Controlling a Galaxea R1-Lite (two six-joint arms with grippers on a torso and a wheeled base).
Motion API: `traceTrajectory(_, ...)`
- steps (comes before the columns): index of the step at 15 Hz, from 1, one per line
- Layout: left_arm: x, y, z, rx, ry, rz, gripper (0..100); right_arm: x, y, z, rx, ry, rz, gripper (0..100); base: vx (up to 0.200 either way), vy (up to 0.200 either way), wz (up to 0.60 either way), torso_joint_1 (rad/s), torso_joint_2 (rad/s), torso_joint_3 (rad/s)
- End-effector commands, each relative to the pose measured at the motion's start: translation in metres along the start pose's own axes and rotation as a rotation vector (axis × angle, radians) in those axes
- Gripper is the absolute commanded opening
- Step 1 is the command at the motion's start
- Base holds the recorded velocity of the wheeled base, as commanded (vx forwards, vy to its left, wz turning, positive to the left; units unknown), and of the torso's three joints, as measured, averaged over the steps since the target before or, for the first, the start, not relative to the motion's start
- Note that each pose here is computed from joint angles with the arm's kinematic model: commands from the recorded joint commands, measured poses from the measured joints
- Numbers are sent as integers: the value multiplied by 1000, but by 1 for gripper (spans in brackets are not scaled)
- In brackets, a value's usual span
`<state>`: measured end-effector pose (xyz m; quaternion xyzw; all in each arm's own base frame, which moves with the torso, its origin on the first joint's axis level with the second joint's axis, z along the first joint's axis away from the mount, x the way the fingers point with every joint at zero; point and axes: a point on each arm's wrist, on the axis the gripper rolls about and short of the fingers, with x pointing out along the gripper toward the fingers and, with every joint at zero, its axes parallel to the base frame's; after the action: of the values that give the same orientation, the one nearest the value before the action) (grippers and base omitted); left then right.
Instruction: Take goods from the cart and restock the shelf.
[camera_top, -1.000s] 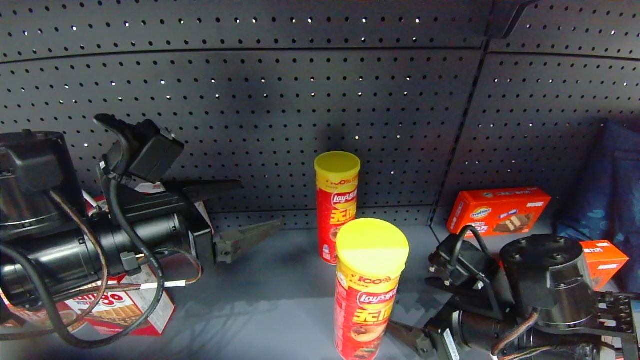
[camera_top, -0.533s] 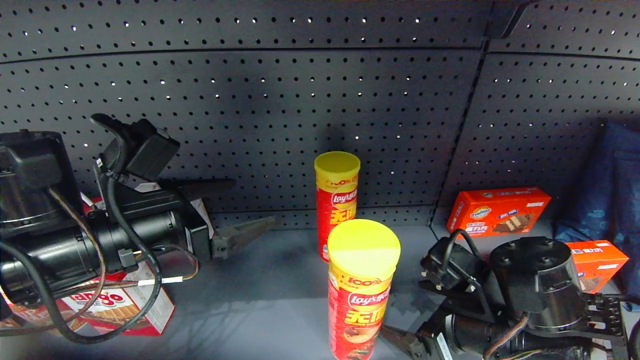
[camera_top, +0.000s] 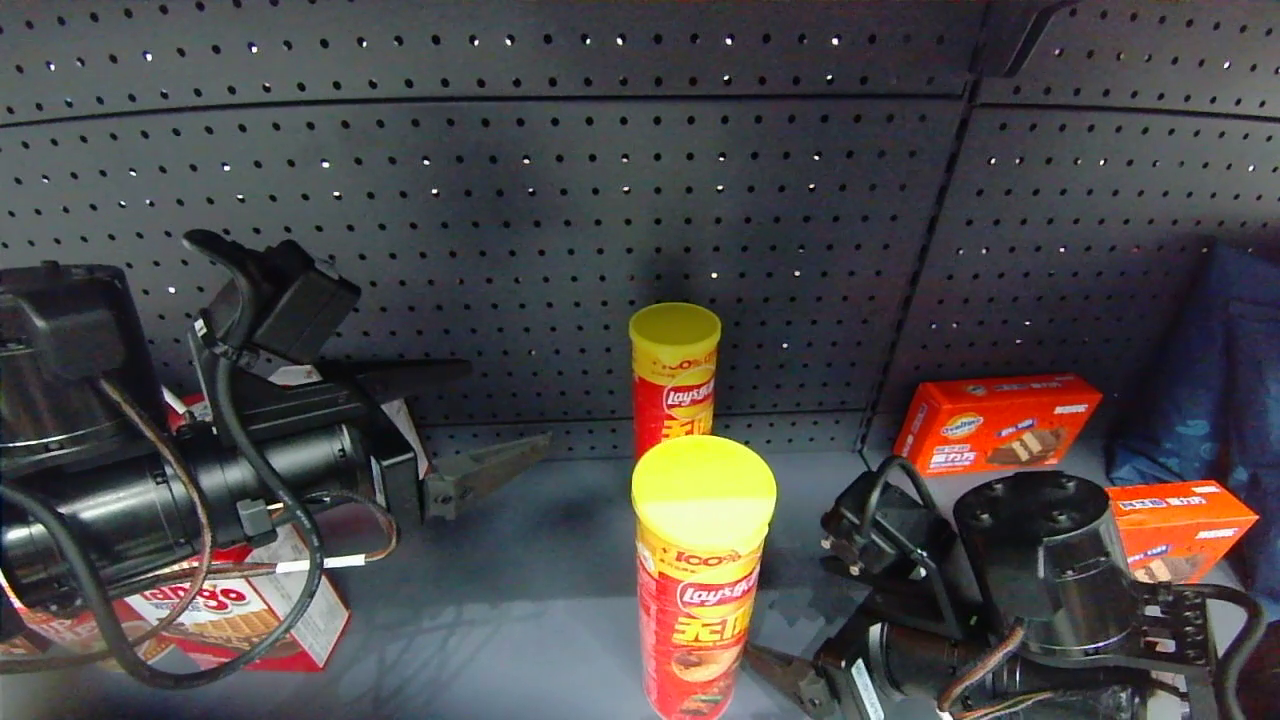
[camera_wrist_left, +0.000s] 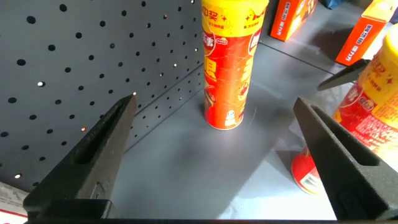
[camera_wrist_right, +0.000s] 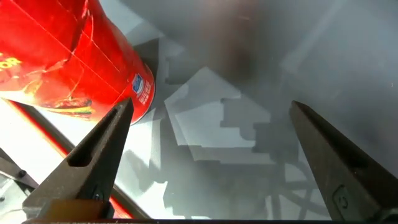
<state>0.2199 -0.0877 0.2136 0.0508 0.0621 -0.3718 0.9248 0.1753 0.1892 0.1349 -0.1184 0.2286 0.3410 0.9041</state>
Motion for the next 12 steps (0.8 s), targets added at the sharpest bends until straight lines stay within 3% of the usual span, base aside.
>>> traceTrajectory(1,0,1,-1,-1,3,2,100,3,1,-2,-7,12,3,100,0,0,0,0,0,0)
traceTrajectory(8,-1,0,-5,-6,14,1,100,3,2,-2,-8,11,6,100,0,0,0,0,0,0)
traceTrajectory(10,-2,0,-2,0,0,5,100,-11,-1,8,3,-54,-8,100,0,0,0,0,0,0)
traceTrajectory(12,-22,-7,13,30,-65,32,100,-45,-9,22,27,-179,-68,100,0,0,0,0,0,0)
